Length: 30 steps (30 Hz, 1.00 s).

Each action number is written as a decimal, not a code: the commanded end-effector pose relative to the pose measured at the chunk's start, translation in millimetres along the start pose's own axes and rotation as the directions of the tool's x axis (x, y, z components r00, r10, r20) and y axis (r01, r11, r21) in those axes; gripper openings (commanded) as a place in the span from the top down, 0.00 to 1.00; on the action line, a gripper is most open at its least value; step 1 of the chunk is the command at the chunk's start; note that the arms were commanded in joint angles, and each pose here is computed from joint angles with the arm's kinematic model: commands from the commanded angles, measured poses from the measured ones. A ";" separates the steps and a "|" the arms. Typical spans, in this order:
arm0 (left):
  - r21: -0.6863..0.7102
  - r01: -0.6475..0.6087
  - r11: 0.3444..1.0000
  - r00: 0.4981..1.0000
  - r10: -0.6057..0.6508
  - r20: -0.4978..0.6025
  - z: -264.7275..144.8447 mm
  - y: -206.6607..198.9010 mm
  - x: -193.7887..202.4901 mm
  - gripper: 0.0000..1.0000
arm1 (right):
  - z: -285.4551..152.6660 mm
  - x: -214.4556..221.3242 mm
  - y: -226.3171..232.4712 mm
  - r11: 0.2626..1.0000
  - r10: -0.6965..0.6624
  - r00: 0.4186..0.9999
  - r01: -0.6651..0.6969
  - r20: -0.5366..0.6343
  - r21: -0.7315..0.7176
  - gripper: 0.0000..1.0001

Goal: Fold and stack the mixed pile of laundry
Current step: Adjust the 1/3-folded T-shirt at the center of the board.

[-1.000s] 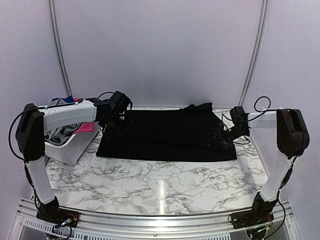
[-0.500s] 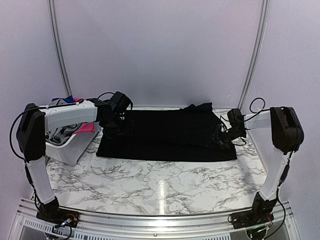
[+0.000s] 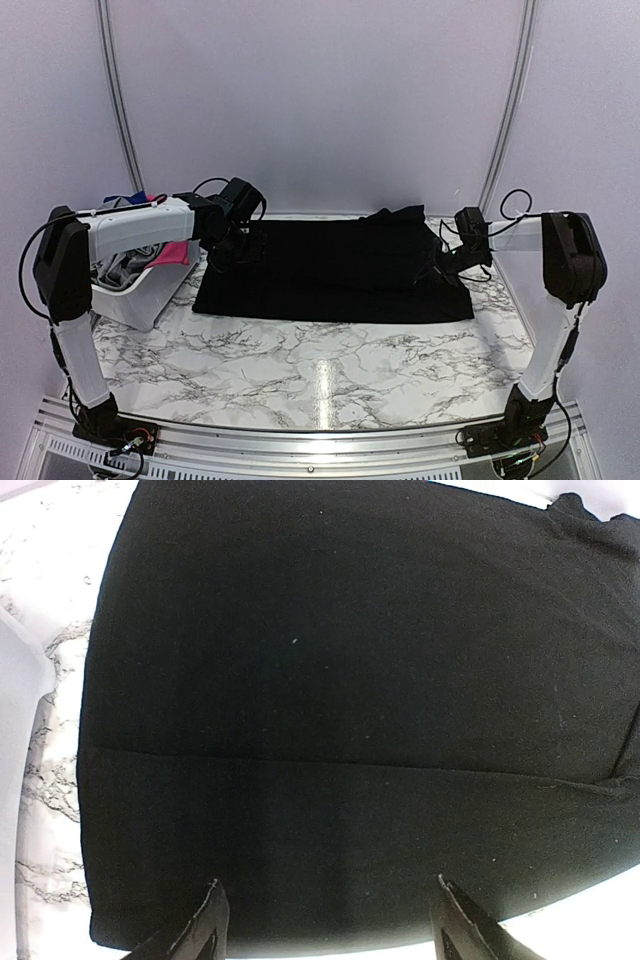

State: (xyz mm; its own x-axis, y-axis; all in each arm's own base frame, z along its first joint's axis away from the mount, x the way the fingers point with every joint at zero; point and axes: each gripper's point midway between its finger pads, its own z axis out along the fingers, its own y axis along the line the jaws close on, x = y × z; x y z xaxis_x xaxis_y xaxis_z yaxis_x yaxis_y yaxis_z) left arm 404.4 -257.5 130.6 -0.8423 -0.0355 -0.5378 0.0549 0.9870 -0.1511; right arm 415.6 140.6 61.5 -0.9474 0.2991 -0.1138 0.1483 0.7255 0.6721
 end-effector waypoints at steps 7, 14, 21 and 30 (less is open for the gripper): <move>-0.013 0.008 1.000 0.998 -0.008 0.057 -11.8 4.9 -19.3 0.28 | -11.4 -30.6 39.4 0.994 -0.078 0.995 0.083 0.069 -0.078 1.00; -0.018 0.018 1.000 0.998 -0.017 0.057 -12.3 8.8 -20.1 0.28 | -6.7 -53.5 58.0 0.986 -0.112 0.989 0.124 0.101 -0.112 1.00; -0.026 0.035 0.999 0.997 -0.033 0.072 -17.8 15.0 -23.2 0.28 | -16.9 -36.9 51.5 0.995 -0.100 0.995 0.100 0.019 -0.004 0.85; -0.032 0.044 0.999 0.998 -0.042 0.055 -11.9 17.1 -17.6 0.28 | -16.5 22.5 8.5 0.994 0.006 0.999 -0.002 -0.038 0.112 0.60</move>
State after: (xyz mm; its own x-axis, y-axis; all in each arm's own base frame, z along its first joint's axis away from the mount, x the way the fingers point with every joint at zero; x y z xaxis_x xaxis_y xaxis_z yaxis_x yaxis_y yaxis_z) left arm 413.2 -241.4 137.1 -0.8259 -0.0721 -0.5592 0.0080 0.9902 -0.1396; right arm 410.6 144.9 92.4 -0.9549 0.2697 -0.1243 0.1321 0.7608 0.6354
